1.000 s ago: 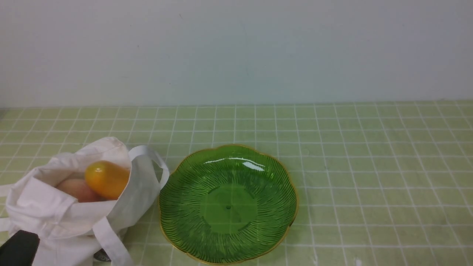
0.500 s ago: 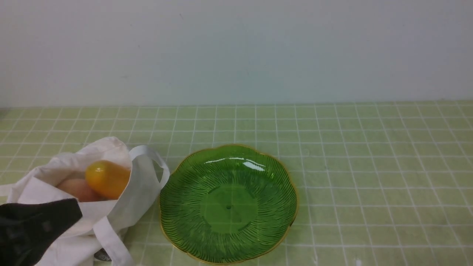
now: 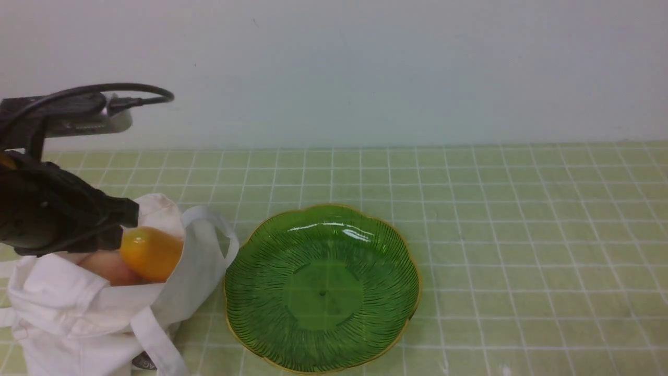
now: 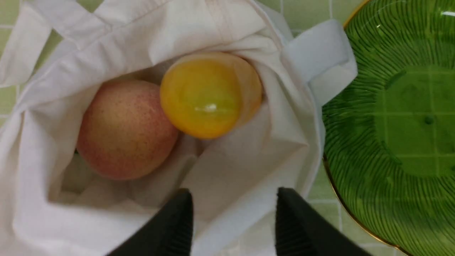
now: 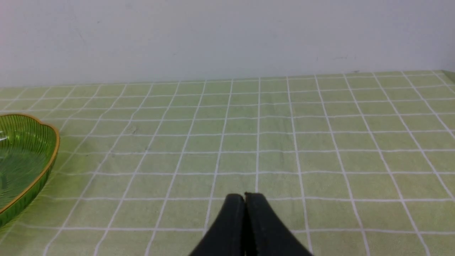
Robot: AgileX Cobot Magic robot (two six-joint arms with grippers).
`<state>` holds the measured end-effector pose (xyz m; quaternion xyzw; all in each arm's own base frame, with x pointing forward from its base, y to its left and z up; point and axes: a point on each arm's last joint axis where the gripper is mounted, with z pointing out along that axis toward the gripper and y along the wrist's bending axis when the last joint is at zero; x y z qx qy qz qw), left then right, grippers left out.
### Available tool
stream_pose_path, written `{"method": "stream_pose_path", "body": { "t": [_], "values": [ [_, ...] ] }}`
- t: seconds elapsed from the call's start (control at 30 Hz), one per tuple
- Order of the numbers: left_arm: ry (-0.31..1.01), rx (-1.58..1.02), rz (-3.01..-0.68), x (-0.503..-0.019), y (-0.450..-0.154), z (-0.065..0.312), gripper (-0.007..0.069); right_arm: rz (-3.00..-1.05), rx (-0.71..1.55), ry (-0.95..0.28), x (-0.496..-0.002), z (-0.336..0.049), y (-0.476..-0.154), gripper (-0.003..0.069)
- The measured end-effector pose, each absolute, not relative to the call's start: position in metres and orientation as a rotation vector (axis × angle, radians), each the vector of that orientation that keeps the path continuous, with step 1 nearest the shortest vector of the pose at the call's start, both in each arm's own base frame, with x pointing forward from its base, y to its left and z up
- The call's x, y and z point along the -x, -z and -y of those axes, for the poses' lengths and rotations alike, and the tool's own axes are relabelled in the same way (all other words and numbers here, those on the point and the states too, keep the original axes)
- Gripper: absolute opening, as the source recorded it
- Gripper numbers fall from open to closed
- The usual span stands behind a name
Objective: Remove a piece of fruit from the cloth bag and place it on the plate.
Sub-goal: Use the left arm to grab a mango from the bag, then use the left arm to put the mango into the empty plate on the right
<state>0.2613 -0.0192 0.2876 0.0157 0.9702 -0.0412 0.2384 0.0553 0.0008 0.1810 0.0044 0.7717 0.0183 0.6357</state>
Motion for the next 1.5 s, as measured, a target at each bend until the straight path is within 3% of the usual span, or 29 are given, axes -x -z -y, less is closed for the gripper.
{"method": "stream_pose_path", "body": {
  "t": [0.1, 0.27, 0.5, 0.67, 0.97, 1.17, 1.3, 1.47, 1.5],
  "values": [
    [0.076, -0.080, -2.663, -0.277, -0.276, 0.018, 0.0498, -1.763, -0.010, -0.042, -0.055, -0.001, -0.181, -0.0015],
    [0.029, -0.143, -2.661, -0.296, -0.257, 0.017, 0.0620, -1.763, -0.010, -0.042, -0.055, -0.001, -0.181, -0.0015],
    [-0.006, -0.239, -2.675, -0.313, -0.232, 0.017, 0.0629, -1.763, -0.010, -0.042, -0.055, -0.001, -0.181, -0.0015],
    [-0.006, -0.256, -2.720, -0.324, -0.207, 0.018, 0.0554, -1.763, -0.010, -0.042, -0.055, -0.001, -0.181, -0.0015],
    [-0.020, -0.269, -2.716, -0.325, -0.210, 0.017, 0.0519, -1.763, -0.010, -0.042, -0.055, -0.001, -0.181, -0.0015],
    [-0.150, -0.353, -2.627, -0.313, -0.251, 0.010, 0.0519, -1.763, -0.010, -0.042, -0.055, -0.001, -0.181, -0.0015],
    [-0.272, -0.310, -2.508, -0.296, -0.311, 0.001, 0.0519, -1.763, -0.010, -0.042, -0.055, -0.001, -0.181, -0.0015],
    [-0.182, -0.140, -2.444, -0.274, -0.354, 0.002, 0.0519, -1.763, -0.010, -0.042, -0.055, -0.001, -0.181, -0.0015],
    [-0.089, -0.081, -2.429, -0.266, -0.362, 0.007, 0.0519, -1.763, -0.010, -0.042, -0.055, -0.001, -0.181, -0.0015]
  ]
}}
